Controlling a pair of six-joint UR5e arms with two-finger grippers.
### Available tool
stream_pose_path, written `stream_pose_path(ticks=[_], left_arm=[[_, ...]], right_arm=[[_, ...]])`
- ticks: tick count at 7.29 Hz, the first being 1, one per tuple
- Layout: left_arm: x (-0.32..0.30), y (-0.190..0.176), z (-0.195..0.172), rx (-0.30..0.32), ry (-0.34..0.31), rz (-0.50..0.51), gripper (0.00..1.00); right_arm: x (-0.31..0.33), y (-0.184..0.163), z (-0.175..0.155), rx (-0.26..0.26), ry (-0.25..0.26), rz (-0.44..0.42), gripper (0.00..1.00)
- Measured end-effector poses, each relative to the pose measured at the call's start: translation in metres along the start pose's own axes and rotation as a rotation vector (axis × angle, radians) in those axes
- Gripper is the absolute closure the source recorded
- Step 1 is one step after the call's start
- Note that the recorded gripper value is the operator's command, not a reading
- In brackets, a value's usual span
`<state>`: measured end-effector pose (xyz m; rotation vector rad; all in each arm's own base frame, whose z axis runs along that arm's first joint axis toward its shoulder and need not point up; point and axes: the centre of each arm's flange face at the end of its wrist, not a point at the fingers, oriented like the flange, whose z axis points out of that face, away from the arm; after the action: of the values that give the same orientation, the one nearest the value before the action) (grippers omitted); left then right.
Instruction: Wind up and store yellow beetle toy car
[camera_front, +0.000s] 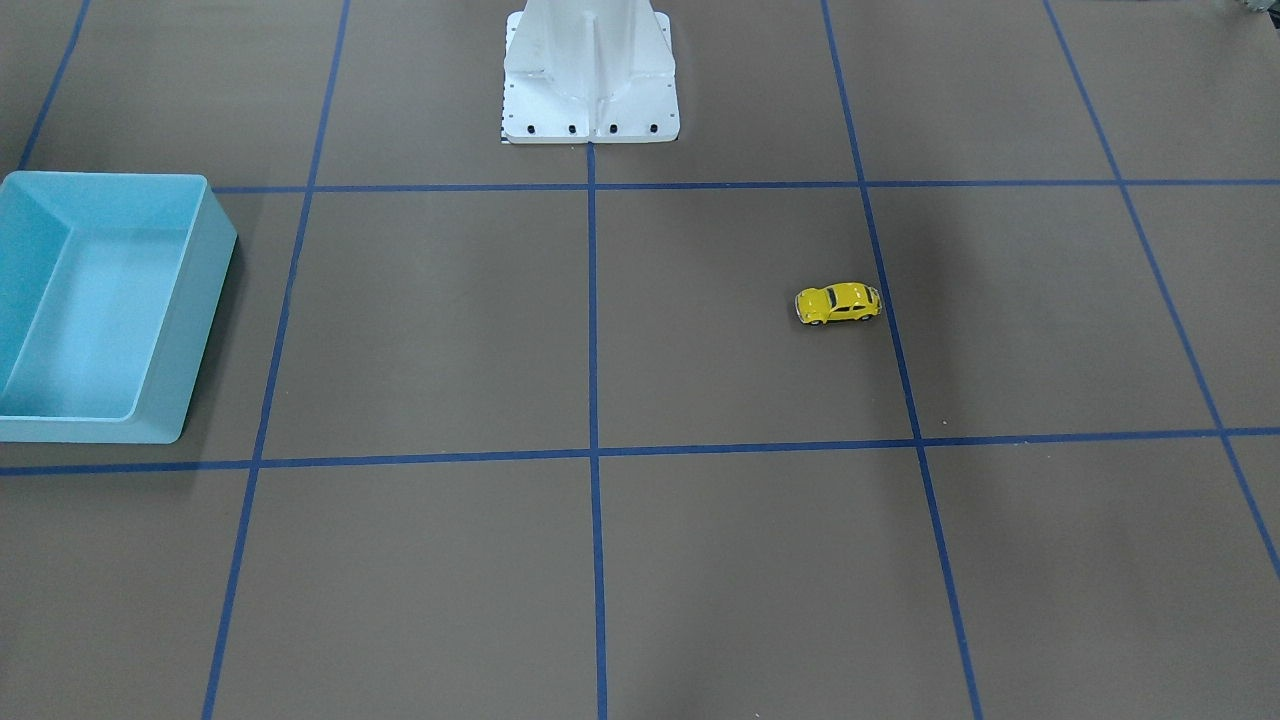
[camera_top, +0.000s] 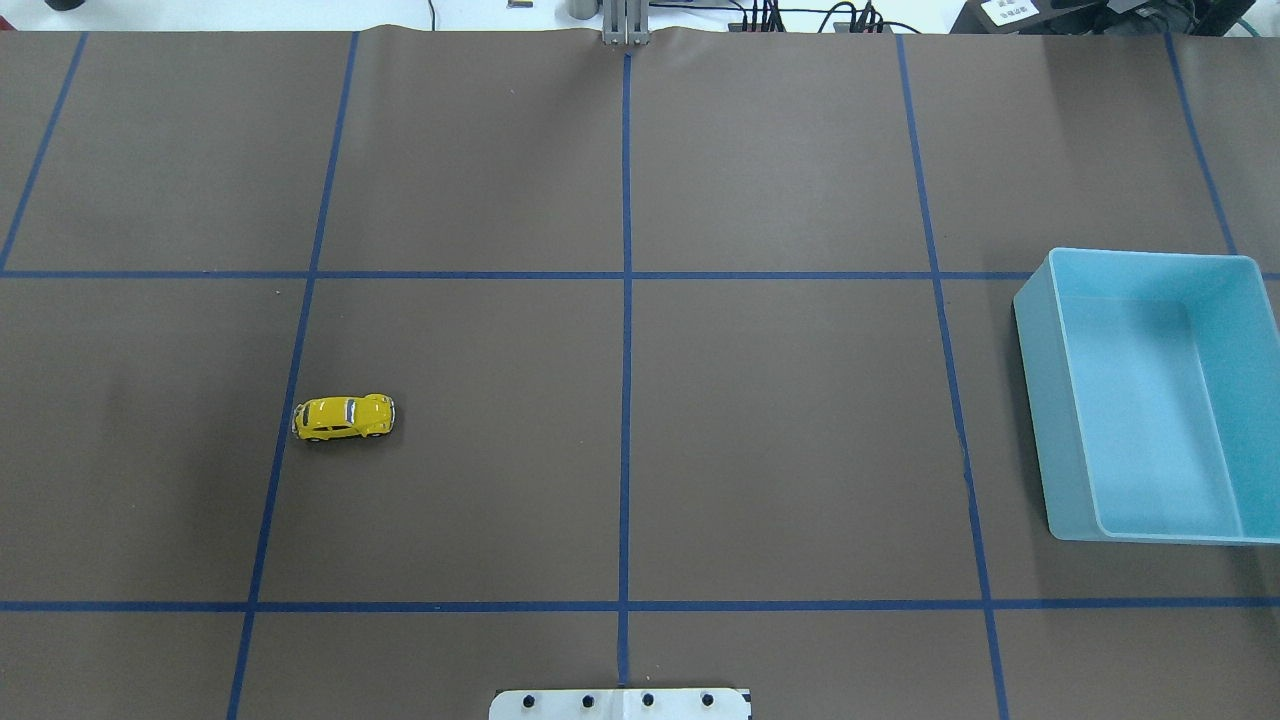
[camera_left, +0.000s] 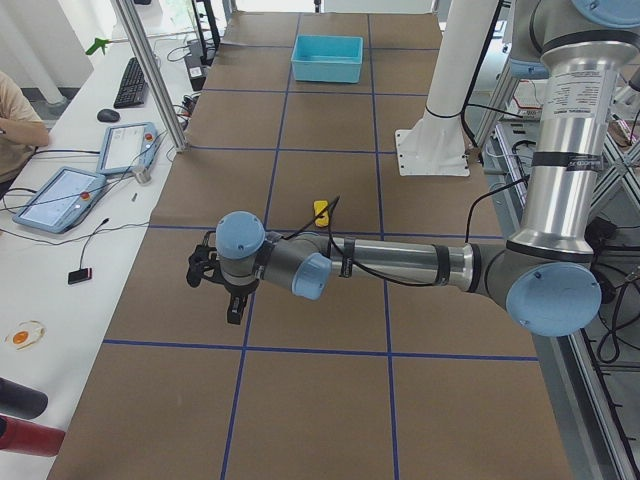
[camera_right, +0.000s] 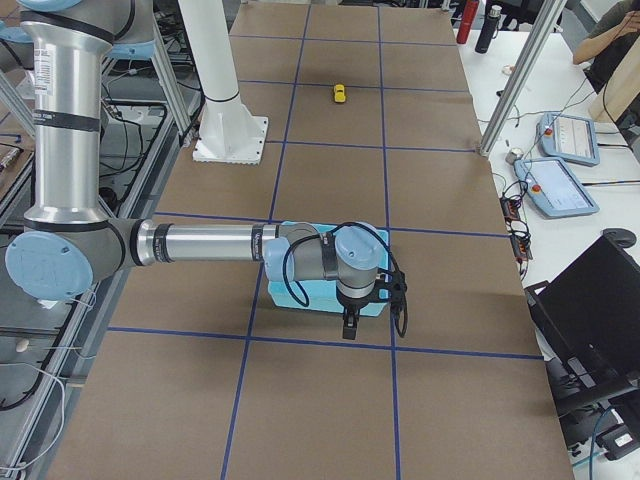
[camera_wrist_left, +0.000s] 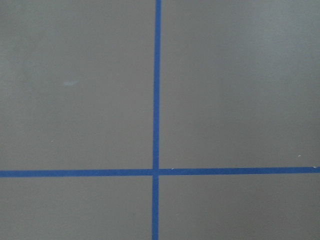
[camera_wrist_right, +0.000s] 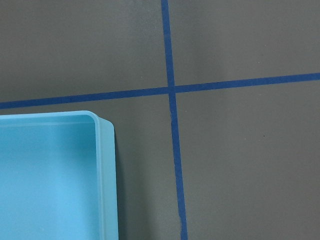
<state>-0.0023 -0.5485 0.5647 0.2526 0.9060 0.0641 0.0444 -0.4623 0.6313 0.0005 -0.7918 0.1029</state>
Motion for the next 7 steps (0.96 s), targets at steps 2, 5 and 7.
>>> stream_pose_path(ticks=[2, 5, 7], left_arm=[[0.111, -0.007, 0.019, -0.02, 0.072, 0.207, 0.0], [0.259, 0.016, 0.045, 0.01, 0.215, 0.541, 0.0], [0.328, 0.047, 0.058, 0.058, 0.196, 0.736, 0.0]], right_arm=[[0.0, 0.0, 0.002, -0.003, 0.001, 0.0, 0.0], [-0.012, -0.002, 0.011, -0.022, 0.003, -0.026, 0.0], [-0.026, -0.003, 0.023, -0.047, 0.004, -0.058, 0.0]])
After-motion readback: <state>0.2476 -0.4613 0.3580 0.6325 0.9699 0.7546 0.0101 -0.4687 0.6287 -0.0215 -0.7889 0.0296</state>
